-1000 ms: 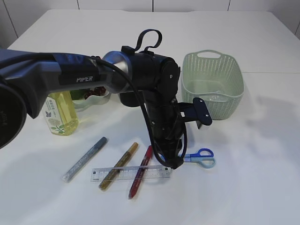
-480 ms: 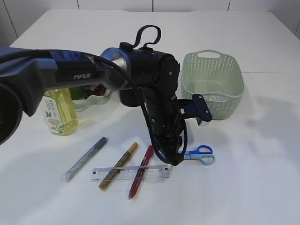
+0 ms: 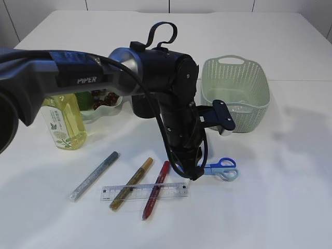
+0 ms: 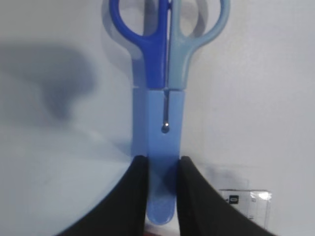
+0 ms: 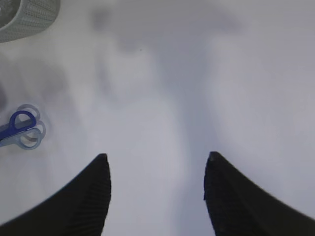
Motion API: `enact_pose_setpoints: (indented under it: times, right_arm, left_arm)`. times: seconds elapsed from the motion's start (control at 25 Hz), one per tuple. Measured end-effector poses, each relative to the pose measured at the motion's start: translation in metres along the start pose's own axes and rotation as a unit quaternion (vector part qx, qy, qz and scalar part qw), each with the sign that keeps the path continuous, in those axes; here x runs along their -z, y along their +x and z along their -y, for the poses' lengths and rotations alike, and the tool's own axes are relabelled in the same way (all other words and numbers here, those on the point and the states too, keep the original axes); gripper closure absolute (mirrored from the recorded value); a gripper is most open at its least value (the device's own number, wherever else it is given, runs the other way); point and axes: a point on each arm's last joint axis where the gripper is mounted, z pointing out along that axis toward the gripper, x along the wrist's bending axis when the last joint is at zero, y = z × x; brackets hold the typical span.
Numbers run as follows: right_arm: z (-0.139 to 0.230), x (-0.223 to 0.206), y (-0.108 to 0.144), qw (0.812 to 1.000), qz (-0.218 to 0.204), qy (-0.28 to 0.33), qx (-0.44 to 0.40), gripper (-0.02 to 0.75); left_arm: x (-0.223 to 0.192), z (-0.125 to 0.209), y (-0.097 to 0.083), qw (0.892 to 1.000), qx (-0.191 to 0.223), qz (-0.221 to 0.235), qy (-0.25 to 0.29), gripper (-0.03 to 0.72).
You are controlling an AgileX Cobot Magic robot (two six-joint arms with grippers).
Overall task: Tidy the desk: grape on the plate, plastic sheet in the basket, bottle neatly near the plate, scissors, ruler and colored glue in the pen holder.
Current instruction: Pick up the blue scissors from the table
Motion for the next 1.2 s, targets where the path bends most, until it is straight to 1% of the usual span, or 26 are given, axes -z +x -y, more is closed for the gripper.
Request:
enact_pose_setpoints:
  times: [0.12,0.4,0.52,0.84,0.96,1.04,1.16,1.2]
  right_arm:
    - [0.0,0.0,0.0,1.0,0.0,0.0,0.0,0.263]
    - [0.0,0.0,0.0,1.0,0.0,0.0,0.0,0.263]
    - [0.0,0.0,0.0,1.0,0.0,0.0,0.0,0.263]
    - [0.0,0.0,0.0,1.0,0.0,0.0,0.0,0.263]
    - [0.0,0.0,0.0,1.0,0.0,0.0,0.0,0.263]
    - [0.0,0.0,0.0,1.0,0.0,0.0,0.0,0.263]
    - [0.0,0.0,0.0,1.0,0.0,0.0,0.0,0.263]
    - [0.0,0.0,0.0,1.0,0.0,0.0,0.0,0.263]
  left_arm:
    - [0.001,0.0,0.0,1.0,0.004,0.002,0.002,0.564]
    - [0.009,-0.001,-0.001,1.0,0.029,-0.001,-0.002,0.566]
    - [0.019,-0.002,-0.001,0.999,0.036,-0.006,-0.01,0.596]
    - [0.027,-0.004,-0.002,0.999,0.048,-0.011,-0.017,0.605]
    - [0.027,-0.004,-0.002,0.998,0.065,-0.011,-0.017,0.605]
    - [0.028,-0.004,-0.002,0.996,0.087,-0.01,-0.018,0.599]
    - [0.027,-0.008,-0.007,0.993,0.112,-0.003,-0.023,0.568]
    - [0.027,-0.01,-0.01,0.993,0.119,-0.001,-0.023,0.542]
